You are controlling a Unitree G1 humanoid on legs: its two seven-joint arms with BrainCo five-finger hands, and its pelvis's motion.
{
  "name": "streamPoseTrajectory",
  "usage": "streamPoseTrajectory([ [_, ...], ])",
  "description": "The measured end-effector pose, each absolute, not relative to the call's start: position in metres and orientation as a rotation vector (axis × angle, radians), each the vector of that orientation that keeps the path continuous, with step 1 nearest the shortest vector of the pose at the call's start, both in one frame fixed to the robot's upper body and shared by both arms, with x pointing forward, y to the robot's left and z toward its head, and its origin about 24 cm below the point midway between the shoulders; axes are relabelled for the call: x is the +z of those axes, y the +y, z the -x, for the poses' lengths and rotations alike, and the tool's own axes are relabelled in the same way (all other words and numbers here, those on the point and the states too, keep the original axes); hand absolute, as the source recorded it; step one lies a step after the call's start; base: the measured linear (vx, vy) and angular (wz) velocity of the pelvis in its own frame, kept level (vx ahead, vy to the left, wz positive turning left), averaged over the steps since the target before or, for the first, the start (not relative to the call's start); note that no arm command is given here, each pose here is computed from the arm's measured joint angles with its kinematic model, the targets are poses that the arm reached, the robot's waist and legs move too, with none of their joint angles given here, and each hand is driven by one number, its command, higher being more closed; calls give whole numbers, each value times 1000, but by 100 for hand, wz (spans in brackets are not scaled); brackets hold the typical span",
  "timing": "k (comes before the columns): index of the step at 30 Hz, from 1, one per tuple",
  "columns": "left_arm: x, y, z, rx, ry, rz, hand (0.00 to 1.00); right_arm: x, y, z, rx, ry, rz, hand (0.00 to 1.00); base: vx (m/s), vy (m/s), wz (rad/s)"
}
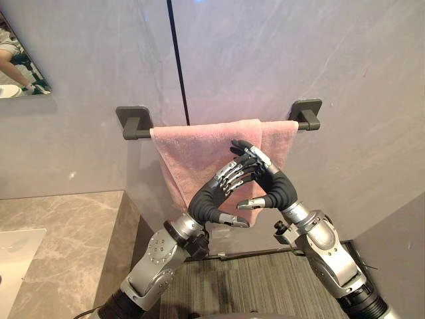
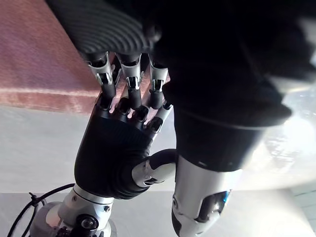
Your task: Organize washtable
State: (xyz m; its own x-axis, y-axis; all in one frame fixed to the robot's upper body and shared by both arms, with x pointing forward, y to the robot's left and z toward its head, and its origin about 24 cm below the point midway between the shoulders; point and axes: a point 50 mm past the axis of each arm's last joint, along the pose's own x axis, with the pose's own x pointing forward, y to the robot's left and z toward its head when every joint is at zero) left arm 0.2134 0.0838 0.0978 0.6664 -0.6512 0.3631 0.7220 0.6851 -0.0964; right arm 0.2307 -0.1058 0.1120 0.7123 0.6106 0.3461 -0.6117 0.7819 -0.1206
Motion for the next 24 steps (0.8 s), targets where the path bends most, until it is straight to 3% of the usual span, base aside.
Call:
streamPoseTrajectory([
  [10, 76, 94, -225, -681, -232, 175, 0, 87, -105, -235, 678, -273, 93, 0, 0, 0, 0],
  [24, 40, 132, -246, -396, -102, 38, 0, 55, -112, -240, 672, -150, 307, 0, -5, -2, 0],
])
